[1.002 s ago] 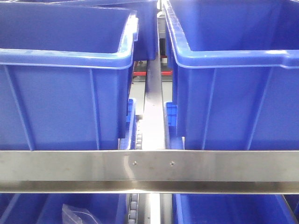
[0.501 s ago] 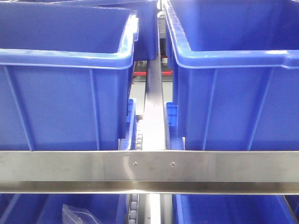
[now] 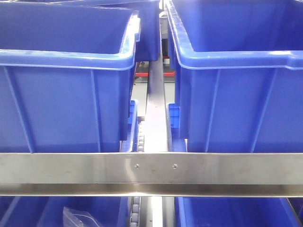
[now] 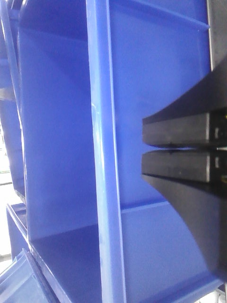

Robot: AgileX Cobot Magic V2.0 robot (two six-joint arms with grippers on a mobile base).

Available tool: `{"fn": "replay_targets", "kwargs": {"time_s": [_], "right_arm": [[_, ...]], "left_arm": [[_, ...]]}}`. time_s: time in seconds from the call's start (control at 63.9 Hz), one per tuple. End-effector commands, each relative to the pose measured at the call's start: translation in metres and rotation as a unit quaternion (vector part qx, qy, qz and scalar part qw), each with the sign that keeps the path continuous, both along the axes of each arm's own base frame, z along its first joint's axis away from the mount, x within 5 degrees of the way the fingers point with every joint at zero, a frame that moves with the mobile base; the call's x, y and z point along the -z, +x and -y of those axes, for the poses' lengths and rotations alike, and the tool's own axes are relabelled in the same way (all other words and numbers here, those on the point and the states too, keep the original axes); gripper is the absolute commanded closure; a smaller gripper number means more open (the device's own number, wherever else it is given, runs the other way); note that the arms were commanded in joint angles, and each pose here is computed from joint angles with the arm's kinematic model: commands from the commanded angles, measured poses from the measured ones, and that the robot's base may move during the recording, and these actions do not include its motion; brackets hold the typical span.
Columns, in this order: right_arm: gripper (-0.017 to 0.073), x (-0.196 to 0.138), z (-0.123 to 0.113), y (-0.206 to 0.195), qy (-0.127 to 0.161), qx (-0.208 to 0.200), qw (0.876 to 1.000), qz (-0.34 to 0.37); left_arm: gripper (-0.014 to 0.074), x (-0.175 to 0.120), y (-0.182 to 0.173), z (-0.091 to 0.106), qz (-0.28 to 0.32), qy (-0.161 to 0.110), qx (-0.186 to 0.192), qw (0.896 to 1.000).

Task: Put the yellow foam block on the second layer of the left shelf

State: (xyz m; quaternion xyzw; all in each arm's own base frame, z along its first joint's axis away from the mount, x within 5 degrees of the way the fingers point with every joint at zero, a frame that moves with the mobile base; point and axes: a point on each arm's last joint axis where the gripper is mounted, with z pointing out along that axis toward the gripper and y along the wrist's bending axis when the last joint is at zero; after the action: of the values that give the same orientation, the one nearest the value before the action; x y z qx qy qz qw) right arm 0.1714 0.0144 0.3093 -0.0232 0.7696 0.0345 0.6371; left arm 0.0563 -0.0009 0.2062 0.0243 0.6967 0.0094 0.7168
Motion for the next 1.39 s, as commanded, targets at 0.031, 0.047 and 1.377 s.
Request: {"fn": "replay_targets", "kwargs": {"time_s": [0.031, 0.047, 1.377], "right_arm": [[0.0092, -0.019, -0.006, 0.018, 0.008, -0.016, 0.997, 0.075], [0.0092, -0.019, -0.007, 0.020, 0.009, -0.018, 0.997, 0.075], [0.0380, -0.019, -0.014, 0.029, 0.050, -0.028, 0.992, 0.112]], "left_arm": [[0.0457, -0.001, -0.001, 0.001, 0.038, -0.006, 0.007, 0.999], [0.0457, -0.001, -0.001, 0.001, 0.038, -0.006, 0.007, 0.999], [0.0457, -0.001, -0.001, 0.001, 0.038, -0.006, 0.007, 0.999]]}}
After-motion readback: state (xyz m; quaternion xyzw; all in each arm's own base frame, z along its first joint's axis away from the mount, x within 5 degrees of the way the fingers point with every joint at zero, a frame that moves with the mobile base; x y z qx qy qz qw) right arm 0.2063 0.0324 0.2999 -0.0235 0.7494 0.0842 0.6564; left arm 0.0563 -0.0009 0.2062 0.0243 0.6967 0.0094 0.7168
